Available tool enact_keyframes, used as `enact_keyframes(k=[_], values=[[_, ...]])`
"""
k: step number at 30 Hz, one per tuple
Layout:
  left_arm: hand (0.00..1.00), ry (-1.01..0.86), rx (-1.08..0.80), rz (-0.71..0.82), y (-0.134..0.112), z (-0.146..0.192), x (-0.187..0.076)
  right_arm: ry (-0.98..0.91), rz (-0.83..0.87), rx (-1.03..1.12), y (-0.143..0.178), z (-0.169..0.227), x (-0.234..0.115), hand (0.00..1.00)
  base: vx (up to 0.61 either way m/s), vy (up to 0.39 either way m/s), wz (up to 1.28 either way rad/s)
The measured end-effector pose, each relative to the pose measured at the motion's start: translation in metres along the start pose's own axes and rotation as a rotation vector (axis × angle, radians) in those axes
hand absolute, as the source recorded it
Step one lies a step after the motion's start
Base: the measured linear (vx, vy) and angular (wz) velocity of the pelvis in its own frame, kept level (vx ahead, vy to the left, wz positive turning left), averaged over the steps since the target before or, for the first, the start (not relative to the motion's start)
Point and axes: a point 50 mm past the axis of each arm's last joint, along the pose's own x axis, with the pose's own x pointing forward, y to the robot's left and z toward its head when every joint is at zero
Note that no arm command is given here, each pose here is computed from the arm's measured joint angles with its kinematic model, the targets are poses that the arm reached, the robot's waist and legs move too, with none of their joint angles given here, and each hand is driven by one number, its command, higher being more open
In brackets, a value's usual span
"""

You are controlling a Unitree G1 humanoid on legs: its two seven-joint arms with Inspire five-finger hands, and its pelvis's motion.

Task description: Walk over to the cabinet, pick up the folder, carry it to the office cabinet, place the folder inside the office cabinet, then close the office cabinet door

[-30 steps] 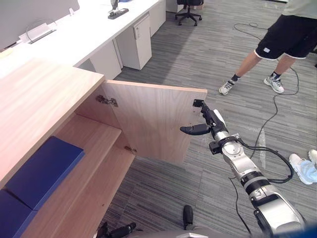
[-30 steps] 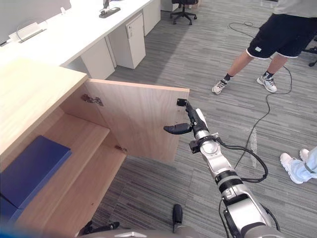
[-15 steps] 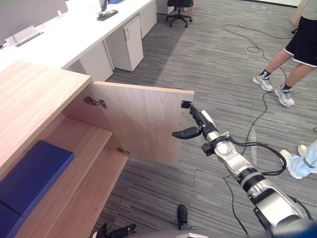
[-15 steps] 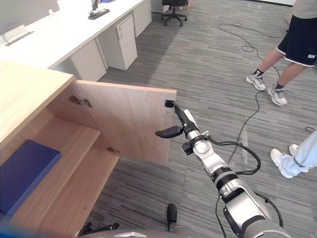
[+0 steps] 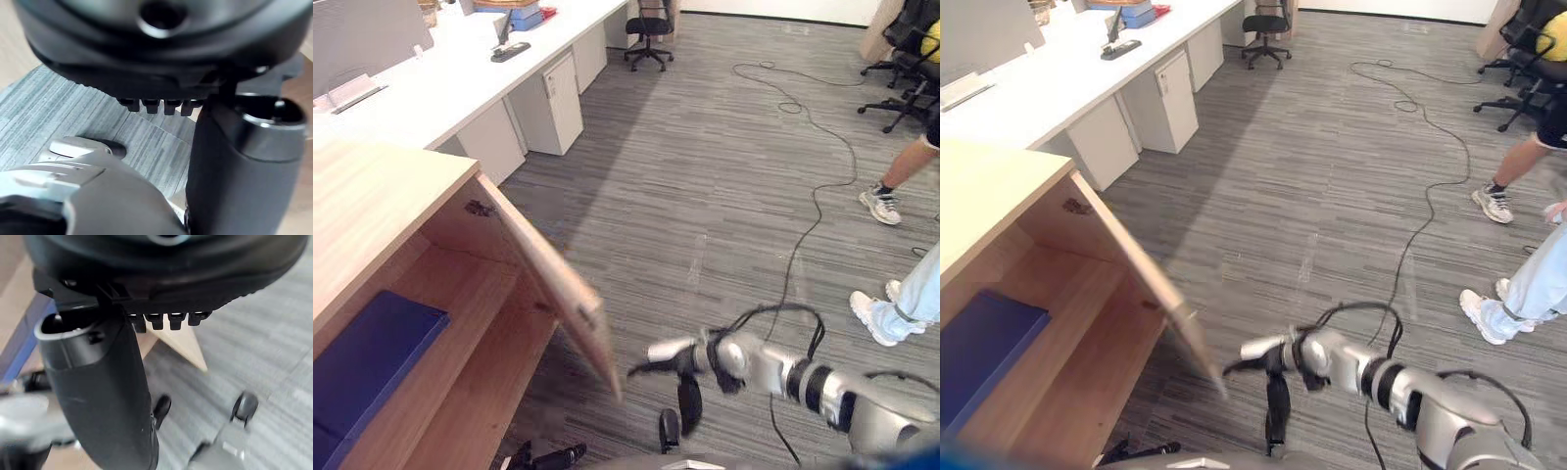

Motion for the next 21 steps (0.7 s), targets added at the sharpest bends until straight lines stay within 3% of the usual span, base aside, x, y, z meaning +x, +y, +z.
enact_keyframes(k=[2,12,21], values=[[1.00,-0.012,0.001,-0.004,0.000,0.002,0.000,-0.020,0.058,0.011,0.012,0.003,0.004,1.00,0.06,0.033,-0.12],[1.00,-0.037,0.006,-0.055,-0.002,0.002,-0.002,0.016,-0.023,0.064,-0.002,-0.011,-0.015,1.00,0.07,0.050,-0.19],[1.00,-0.052,0.018,-0.169,-0.020,0.005,-0.004,0.105,-0.198,0.386,0.017,-0.030,0.011,1.00,0.03,0.042,0.29]])
